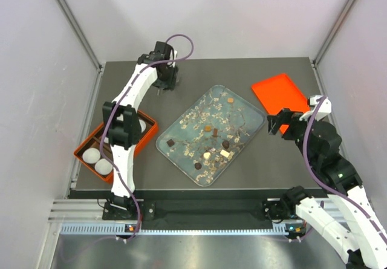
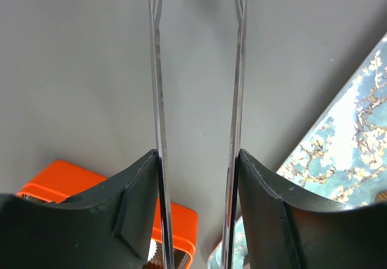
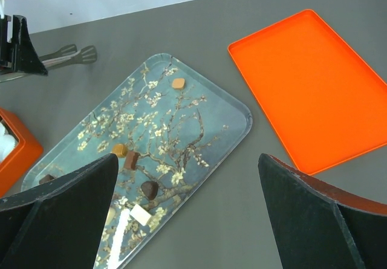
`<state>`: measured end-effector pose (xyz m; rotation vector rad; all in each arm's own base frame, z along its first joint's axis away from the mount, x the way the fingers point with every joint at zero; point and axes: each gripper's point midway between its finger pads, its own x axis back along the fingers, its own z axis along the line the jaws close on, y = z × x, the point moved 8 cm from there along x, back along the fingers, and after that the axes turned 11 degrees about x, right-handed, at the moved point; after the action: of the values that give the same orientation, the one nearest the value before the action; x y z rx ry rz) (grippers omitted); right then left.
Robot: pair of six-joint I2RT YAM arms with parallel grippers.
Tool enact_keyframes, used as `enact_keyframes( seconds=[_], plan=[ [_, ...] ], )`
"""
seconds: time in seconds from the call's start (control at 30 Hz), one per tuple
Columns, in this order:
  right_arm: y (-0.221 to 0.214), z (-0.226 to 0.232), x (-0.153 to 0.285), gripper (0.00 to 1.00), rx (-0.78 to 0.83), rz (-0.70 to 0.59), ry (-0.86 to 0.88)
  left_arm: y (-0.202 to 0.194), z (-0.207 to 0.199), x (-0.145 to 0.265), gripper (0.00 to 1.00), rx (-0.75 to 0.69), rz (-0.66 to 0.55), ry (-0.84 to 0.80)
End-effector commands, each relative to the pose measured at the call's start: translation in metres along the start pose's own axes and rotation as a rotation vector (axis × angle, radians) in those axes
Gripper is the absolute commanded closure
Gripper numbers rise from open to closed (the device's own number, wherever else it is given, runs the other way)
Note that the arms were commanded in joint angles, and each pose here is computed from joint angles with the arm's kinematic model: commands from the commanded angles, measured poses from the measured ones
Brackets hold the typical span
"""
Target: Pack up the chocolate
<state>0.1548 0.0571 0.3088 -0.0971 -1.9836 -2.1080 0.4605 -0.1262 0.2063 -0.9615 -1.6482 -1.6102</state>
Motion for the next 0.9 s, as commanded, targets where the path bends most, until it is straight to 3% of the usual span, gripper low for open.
enact_keyframes(
  seconds=[0.0, 0.2, 0.4, 0.6, 0.87],
  plan=[
    [0.015, 0.002, 0.007, 0.0, -0.017, -0.047, 0.021, 0.017, -0.012, 0.05, 0.44, -0.007, -0.102, -0.028],
    [0.021, 0.004, 0.012, 0.01, -0.016, -0.042, 0.045, 0.013, -0.035, 0.114, 0.45, -0.041, -0.182, -0.109],
    [0.026, 0.001, 0.016, 0.0, 0.0, -0.038, 0.028, -0.029, -0.07, 0.155, 0.5, -0.108, -0.171, -0.242],
    [0.029, -0.004, 0.021, 0.0, 0.001, -0.036, -0.007, -0.079, -0.097, 0.175, 0.51, -0.171, -0.177, -0.332],
    [0.034, -0.005, 0.03, 0.0, -0.033, -0.039, -0.011, -0.138, -0.126, 0.179, 0.52, -0.199, -0.081, -0.381]
  ],
)
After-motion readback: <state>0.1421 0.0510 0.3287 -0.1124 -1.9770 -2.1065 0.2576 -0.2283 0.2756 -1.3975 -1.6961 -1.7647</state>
